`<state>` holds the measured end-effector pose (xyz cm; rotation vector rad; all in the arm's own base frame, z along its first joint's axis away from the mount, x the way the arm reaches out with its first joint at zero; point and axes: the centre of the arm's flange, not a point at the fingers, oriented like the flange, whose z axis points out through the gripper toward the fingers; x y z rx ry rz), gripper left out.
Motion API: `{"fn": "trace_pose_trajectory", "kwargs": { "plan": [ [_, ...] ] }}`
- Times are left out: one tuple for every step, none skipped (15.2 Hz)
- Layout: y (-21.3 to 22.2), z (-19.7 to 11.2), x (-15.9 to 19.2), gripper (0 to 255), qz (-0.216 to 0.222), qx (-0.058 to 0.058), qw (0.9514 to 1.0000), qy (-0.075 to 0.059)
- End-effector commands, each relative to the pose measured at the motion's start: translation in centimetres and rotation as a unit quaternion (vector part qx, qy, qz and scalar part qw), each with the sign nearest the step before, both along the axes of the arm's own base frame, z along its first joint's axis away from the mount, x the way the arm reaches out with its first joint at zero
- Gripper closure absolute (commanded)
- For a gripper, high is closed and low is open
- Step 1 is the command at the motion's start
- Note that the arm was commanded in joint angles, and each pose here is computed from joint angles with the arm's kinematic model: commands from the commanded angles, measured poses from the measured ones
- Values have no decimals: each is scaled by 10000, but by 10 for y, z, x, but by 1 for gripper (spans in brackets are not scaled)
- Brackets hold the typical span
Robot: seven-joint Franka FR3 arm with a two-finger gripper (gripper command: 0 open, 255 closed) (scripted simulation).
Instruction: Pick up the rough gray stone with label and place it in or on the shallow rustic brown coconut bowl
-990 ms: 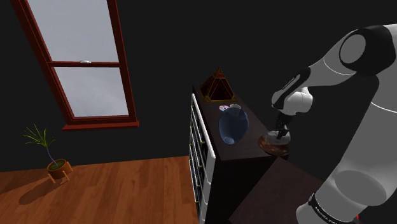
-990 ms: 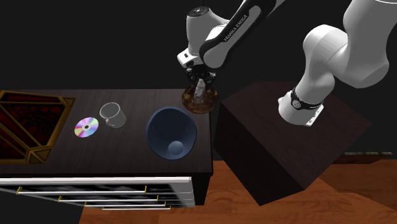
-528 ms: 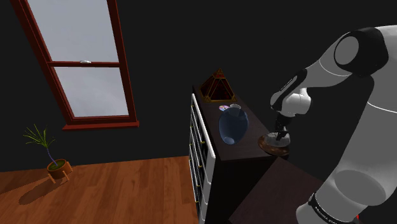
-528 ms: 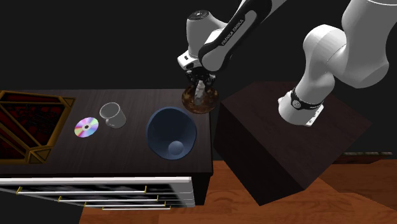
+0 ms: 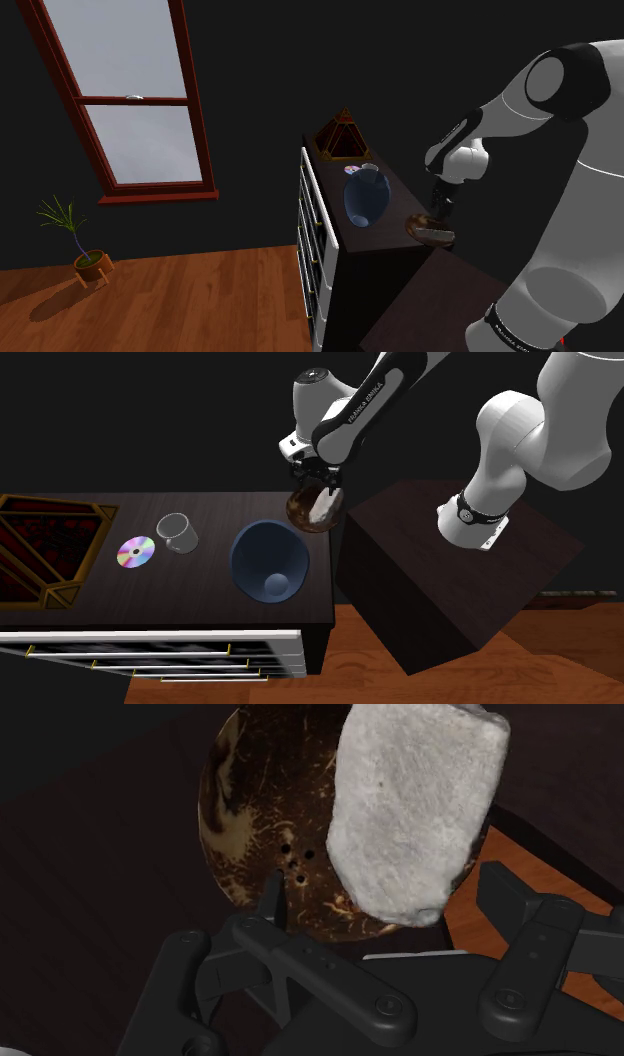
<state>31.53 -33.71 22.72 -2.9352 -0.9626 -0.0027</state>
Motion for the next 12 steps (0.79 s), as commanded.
{"fn": "trace_pose_trajectory", "kwargs": {
  "plan": [
    [-1,13,0,0,0,0,10000,0],
    [-1,26,0,0,0,0,10000,0],
    [-2,40,1,0,0,0,10000,0],
    [-3,50,1,0,0,0,10000,0],
    [-3,50,1,0,0,0,10000,0],
    [-3,50,1,0,0,0,10000,0],
    [-3,50,1,0,0,0,10000,0],
    [-3,50,1,0,0,0,10000,0],
    [-3,50,1,0,0,0,10000,0],
    [-3,50,1,0,0,0,10000,0],
    [-3,50,1,0,0,0,10000,0],
    [-3,50,1,0,0,0,10000,0]
  ]
}}
